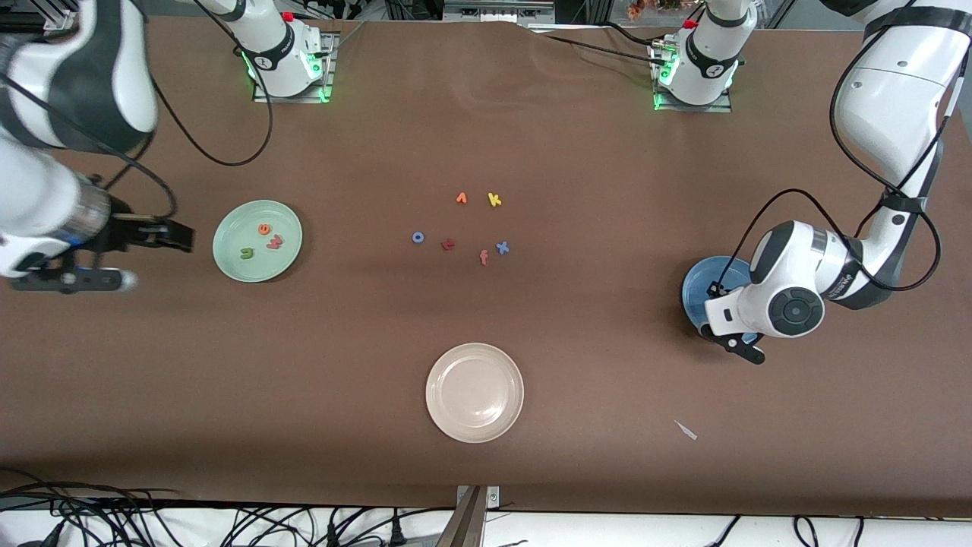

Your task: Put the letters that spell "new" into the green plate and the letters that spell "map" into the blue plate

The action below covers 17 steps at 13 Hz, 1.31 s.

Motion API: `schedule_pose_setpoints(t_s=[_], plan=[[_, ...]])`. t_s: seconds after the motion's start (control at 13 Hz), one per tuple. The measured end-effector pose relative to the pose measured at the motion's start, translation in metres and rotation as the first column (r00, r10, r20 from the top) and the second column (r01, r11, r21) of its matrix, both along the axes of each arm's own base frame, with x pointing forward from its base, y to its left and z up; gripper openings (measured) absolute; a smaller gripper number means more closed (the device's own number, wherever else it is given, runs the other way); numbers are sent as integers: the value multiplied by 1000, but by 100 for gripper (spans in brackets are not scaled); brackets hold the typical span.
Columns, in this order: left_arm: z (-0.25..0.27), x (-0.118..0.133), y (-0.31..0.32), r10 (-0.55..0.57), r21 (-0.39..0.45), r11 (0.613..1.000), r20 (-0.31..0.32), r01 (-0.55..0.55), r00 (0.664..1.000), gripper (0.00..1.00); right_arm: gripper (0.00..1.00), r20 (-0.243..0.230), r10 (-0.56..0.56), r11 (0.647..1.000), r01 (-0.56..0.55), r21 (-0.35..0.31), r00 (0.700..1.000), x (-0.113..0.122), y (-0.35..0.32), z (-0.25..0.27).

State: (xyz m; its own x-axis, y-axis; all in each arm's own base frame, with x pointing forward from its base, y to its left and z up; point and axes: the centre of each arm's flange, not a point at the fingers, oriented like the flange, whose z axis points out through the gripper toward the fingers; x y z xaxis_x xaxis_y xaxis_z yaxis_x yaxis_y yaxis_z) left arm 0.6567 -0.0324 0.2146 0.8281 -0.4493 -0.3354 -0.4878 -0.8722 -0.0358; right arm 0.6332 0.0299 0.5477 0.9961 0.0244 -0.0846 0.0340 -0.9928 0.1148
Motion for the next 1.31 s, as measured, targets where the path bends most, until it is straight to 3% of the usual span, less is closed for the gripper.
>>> schedule_pose_setpoints(t_s=[0.15, 0.31, 0.38, 0.62, 0.85, 1.0, 1.15, 1.31], plan=[[25, 12, 8, 27, 10, 1000, -1, -27, 1000, 74, 100, 32, -3, 999, 2, 36, 999, -10, -21, 35], [52, 19, 13, 48, 32, 998, -22, -48, 999, 95, 100, 26, -17, 996, 15, 84, 1000, -36, -39, 54], [66, 20, 14, 58, 39, 998, -30, -57, 998, 100, 100, 23, -16, 995, 14, 99, 1000, -49, -41, 57], [107, 19, 15, 168, 28, 985, -13, -167, 986, 100, 100, 69, 9, 993, -17, 113, 998, -76, -27, 56], [161, 10, 28, 282, 84, 955, 30, -284, 959, 100, 100, 99, 10, 994, -21, 110, 995, -93, -28, 64], [195, -1, 36, 309, 116, 943, 36, -311, 950, 100, 100, 94, 3, 994, -13, 110, 996, -95, -32, 63], [232, -10, 38, 348, 122, 927, 84, -356, 934, 100, 100, 77, -1, 994, -7, 110, 997, -97, -34, 59], [266, -22, 41, 415, 72, 902, 128, -426, 901, 100, 100, 62, -1, 994, -6, 110, 998, -98, -34, 58]])
